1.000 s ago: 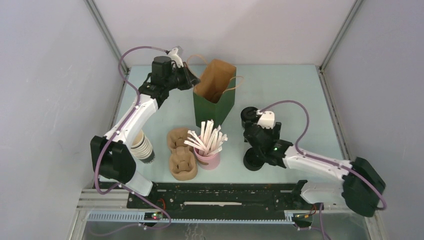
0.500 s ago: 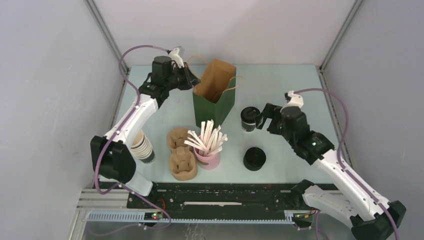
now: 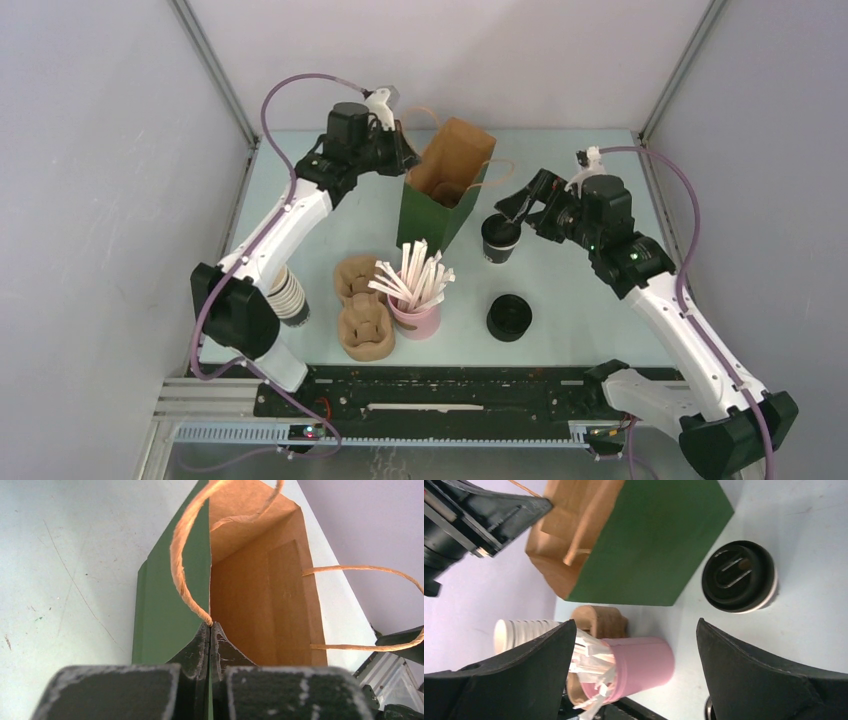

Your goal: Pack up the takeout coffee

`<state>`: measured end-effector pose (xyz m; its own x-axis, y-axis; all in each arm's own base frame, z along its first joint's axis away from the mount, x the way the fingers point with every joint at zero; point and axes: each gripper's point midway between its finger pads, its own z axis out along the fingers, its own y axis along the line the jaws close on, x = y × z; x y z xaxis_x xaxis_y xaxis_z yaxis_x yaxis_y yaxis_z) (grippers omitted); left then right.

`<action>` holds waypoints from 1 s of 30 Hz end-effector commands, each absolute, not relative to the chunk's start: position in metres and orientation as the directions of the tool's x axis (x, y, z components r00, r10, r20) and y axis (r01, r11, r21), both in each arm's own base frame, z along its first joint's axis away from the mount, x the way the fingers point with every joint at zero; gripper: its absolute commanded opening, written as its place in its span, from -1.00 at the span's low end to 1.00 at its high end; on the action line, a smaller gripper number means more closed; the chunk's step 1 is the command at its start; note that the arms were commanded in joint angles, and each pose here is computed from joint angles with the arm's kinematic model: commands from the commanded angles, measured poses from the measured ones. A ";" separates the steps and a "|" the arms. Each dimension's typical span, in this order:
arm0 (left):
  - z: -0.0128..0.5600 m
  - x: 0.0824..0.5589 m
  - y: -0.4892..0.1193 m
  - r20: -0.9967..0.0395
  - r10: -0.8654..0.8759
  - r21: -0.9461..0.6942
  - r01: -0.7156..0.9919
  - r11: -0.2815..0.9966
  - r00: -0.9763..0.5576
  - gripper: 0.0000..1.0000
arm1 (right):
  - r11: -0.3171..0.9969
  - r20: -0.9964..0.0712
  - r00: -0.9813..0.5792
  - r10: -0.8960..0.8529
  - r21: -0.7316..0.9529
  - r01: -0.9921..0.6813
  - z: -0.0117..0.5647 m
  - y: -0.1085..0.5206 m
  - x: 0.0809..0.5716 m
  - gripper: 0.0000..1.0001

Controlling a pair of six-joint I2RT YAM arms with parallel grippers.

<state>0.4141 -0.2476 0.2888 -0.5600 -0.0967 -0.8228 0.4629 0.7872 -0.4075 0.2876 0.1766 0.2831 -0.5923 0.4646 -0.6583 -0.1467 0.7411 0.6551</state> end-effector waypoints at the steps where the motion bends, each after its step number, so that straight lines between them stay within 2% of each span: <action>1: 0.321 0.414 -0.249 -0.876 -0.083 -0.338 0.484 0.807 -0.474 -1.00 | 0.629 -0.590 -0.578 0.563 0.760 -0.162 0.330 0.186 0.296 0.94; 5: 0.319 0.404 -0.252 -0.879 -0.069 -0.311 0.458 0.833 -0.471 -1.00 | 0.594 -0.518 -0.607 0.602 0.799 -0.094 0.343 0.176 0.304 0.86; 10: 0.318 0.396 -0.257 -0.888 -0.079 -0.302 0.444 0.844 -0.454 -1.00 | 0.647 -0.514 -0.660 0.548 0.760 -0.055 0.346 0.167 0.304 0.85; 14: 0.326 0.398 -0.261 -0.909 -0.061 -0.260 0.448 0.855 -0.412 -1.00 | 0.634 -0.440 -0.712 0.548 0.773 0.011 0.340 0.165 0.315 0.86; 18: 0.331 0.403 -0.261 -0.923 -0.026 -0.214 0.458 0.863 -0.383 -1.00 | 0.682 -0.456 -0.712 0.534 0.730 0.044 0.349 0.156 0.333 0.86; 21: 0.335 0.403 -0.262 -0.933 -0.012 -0.193 0.469 0.862 -0.361 -1.00 | 0.727 -0.460 -0.719 0.521 0.680 0.091 0.341 0.148 0.347 0.82; 25: 0.342 0.401 -0.265 -0.951 0.037 -0.121 0.479 0.870 -0.308 -1.00 | 0.732 -0.404 -0.740 0.537 0.659 0.172 0.316 0.147 0.359 0.71; 30: 0.358 0.397 -0.272 -0.966 0.084 -0.050 0.498 0.865 -0.243 -1.00 | 0.723 -0.380 -0.763 0.523 0.672 0.161 0.308 0.168 0.372 0.71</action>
